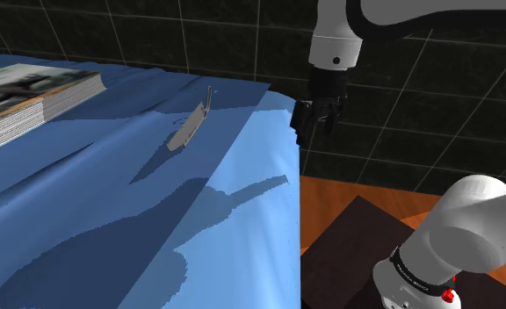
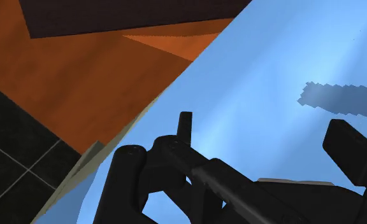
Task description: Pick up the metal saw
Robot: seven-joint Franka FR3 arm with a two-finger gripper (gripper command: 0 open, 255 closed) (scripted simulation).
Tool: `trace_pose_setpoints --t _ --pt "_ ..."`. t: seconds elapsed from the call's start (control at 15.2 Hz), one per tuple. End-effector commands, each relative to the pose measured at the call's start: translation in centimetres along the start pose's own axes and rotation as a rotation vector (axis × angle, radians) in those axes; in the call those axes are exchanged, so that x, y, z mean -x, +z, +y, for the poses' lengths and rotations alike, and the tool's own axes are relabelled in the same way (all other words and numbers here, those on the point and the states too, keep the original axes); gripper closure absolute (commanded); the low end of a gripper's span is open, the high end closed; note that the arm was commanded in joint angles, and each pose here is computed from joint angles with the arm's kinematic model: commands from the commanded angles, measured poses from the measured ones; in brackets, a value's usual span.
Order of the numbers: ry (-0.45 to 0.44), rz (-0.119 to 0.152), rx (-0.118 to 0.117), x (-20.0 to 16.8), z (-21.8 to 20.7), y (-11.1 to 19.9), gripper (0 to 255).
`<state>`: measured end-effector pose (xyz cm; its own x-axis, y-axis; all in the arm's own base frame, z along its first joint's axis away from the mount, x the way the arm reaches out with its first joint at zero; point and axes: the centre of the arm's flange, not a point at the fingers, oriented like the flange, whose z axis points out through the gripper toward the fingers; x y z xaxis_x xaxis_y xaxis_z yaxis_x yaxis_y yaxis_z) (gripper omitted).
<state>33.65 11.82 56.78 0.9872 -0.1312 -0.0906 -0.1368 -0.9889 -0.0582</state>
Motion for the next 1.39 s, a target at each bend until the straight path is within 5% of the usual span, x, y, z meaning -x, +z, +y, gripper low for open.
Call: trace_pose_setpoints --t 0.0,1.32 --pt "0.068 0.010 0.001 -1.3 -2.6 -0.4 0" --pt "0.704 0.117 0.026 -19.9 -19.9 -3.3 0"
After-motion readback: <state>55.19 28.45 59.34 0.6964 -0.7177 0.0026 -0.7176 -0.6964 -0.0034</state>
